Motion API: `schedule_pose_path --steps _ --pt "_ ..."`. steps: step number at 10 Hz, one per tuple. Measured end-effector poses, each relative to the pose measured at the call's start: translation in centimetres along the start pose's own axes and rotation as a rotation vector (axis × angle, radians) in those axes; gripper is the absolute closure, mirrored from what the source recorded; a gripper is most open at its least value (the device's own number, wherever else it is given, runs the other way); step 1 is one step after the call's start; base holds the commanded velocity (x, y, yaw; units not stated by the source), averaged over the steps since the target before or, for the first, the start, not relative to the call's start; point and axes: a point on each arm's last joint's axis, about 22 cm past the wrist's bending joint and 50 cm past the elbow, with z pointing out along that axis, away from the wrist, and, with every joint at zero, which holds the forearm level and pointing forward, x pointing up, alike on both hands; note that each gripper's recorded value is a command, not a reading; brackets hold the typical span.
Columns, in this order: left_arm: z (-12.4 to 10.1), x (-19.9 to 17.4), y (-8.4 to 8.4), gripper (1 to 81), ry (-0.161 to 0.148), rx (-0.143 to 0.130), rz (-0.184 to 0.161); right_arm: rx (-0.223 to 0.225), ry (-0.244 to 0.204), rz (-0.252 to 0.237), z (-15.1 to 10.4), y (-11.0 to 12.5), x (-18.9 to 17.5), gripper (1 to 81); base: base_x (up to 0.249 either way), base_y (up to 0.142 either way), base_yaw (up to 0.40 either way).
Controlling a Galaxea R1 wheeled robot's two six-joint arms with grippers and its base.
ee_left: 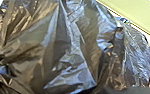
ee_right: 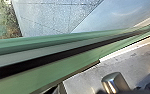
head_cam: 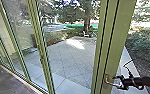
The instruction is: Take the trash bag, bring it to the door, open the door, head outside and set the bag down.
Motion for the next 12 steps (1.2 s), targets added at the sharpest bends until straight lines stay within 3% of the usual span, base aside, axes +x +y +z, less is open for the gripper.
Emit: schedule_pose_path --steps 5,12 --pt "0.0 0.0 -0.2 81.1 0.000 0.005 0.000 -0.033 -0.001 0.042 3.0 2.1 0.2 1.0 0.000 0.000 0.000" --pt "0.1 -0.1 -0.6 81.1 0.002 0.018 0.006 -0.020 0.035 0.203 5.2 6.0 0.9 1.0 0.000 0.000 0.000"
